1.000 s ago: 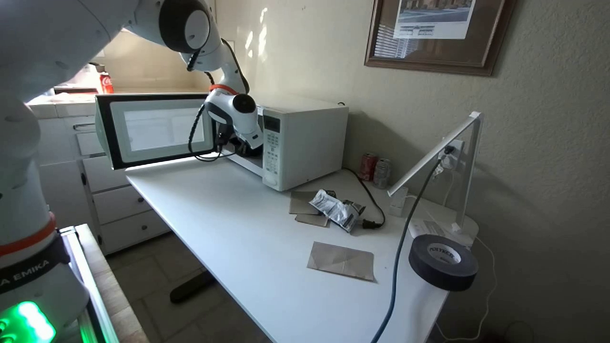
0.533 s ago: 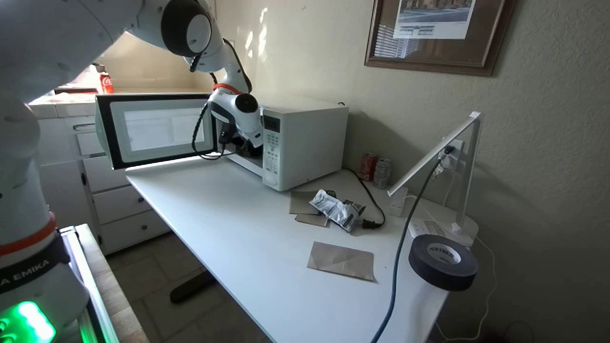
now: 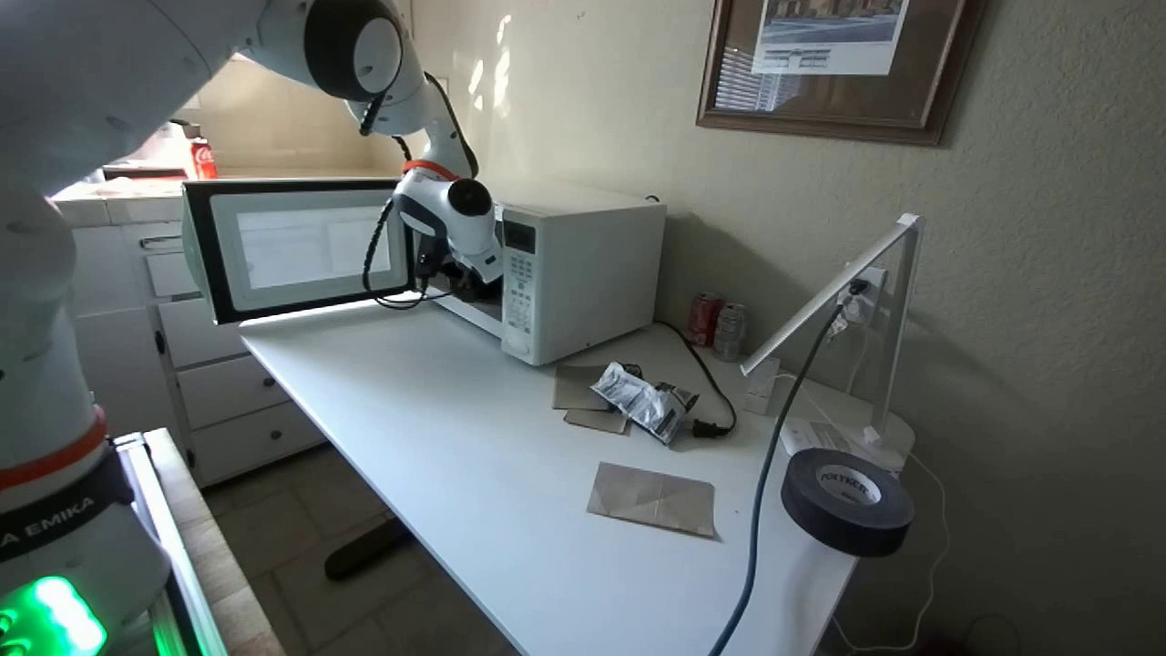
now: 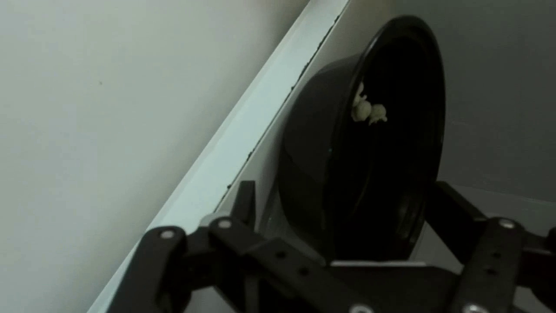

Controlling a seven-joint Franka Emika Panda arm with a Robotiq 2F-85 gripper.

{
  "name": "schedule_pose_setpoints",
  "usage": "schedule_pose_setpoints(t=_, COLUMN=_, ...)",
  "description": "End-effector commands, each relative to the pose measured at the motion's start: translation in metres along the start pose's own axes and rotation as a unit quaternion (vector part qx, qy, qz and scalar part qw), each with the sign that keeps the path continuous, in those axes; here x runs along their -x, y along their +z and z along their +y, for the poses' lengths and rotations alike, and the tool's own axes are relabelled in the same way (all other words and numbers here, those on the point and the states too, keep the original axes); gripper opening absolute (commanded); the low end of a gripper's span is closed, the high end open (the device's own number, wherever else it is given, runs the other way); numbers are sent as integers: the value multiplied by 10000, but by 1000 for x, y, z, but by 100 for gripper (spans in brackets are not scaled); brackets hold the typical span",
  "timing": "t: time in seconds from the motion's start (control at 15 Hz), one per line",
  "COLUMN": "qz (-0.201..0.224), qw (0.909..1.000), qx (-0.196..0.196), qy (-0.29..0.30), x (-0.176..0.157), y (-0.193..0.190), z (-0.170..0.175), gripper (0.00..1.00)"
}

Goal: Pick up the black bowl and put it in the microwave, close the microwave door fully

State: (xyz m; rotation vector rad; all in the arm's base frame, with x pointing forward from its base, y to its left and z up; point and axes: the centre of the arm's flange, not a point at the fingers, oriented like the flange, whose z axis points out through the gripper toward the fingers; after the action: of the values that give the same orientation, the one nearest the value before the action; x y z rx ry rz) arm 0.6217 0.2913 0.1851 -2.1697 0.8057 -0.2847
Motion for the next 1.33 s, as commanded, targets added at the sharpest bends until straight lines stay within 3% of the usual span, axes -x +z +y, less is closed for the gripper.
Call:
schedule_pose_setpoints(t=0.0, qz=-290, qw=9982, qx=104, qy=-514, x=12, y=-29, z=8, gripper=100)
schedule_pose_setpoints(t=0.4, qz=-865, qw=9877, qx=413, qy=-1239, x=35, y=-65, z=14, gripper=100)
schedule_pose_setpoints(t=0.73, qz=-1046, qw=9666, qx=698, qy=-2232, x=48, y=-101, z=16, gripper=100)
schedule_pose_setpoints(t=1.0, qz=-1126, qw=9367, qx=582, qy=-3265, x=61, y=-130, z=-11, gripper=100)
schedule_pose_setpoints(t=1.27, qz=-1573, qw=8984, qx=243, qy=-4093, x=91, y=-150, z=-50, gripper=100)
